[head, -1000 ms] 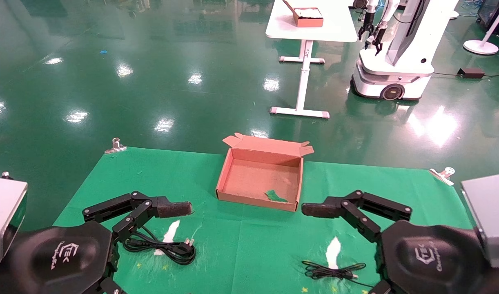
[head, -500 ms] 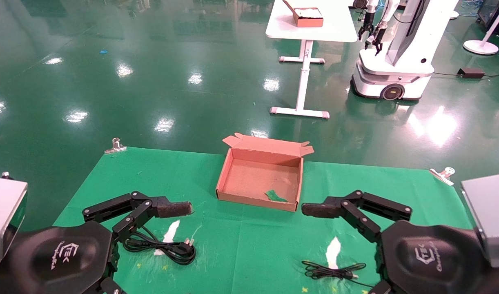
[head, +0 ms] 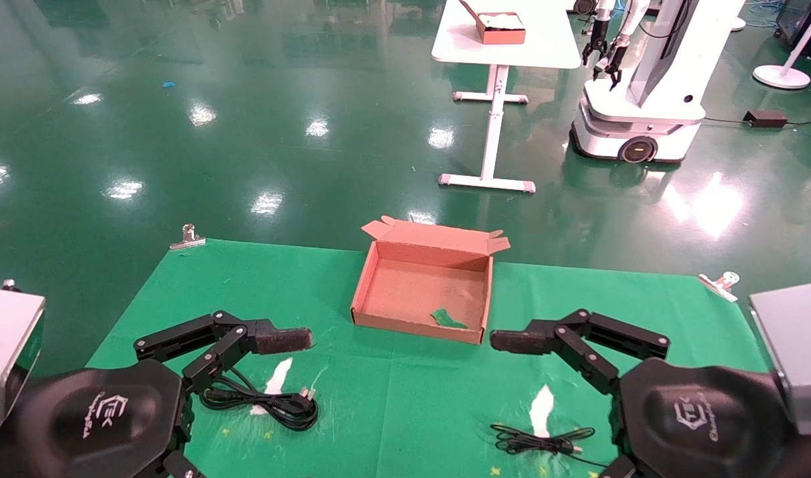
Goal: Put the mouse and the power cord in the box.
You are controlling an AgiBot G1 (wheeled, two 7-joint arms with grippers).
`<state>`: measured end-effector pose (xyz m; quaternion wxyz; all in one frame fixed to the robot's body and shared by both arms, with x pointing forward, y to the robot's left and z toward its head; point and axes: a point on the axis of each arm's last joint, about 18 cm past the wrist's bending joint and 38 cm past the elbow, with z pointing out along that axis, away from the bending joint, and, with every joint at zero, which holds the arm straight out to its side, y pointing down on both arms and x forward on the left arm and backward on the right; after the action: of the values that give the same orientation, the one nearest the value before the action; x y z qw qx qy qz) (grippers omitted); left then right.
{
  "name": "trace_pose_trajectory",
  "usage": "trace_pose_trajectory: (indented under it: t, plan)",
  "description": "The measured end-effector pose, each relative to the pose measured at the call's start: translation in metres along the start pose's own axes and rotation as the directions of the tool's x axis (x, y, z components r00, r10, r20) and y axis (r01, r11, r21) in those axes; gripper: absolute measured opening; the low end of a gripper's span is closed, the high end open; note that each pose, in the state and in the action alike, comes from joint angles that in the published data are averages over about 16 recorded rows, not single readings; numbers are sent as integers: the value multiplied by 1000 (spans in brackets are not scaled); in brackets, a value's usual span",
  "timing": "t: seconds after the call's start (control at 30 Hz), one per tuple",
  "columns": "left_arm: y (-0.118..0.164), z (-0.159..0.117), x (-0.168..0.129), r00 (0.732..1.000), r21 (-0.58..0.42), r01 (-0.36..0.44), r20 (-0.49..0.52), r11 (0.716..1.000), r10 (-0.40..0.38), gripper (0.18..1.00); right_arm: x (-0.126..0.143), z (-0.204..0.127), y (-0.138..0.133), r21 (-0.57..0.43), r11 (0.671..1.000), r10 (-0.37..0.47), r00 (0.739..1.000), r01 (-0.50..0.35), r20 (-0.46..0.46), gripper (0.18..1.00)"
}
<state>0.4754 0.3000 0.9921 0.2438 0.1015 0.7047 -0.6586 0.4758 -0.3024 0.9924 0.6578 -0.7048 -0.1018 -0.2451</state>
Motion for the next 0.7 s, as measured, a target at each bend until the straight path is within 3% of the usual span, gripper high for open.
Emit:
trace_pose_trajectory:
  t: [0.43,0.7]
  plan:
    - [0,0,0,1000,-4,-5,-3,1000,5,1000,0,0,0,0,1000,0,1000,0,0,1001]
    - [6,-2,-5,999,-56,-42,-7,998,41,1000,-1,-3,5,-25,1000,1,1000,-1,1,1001]
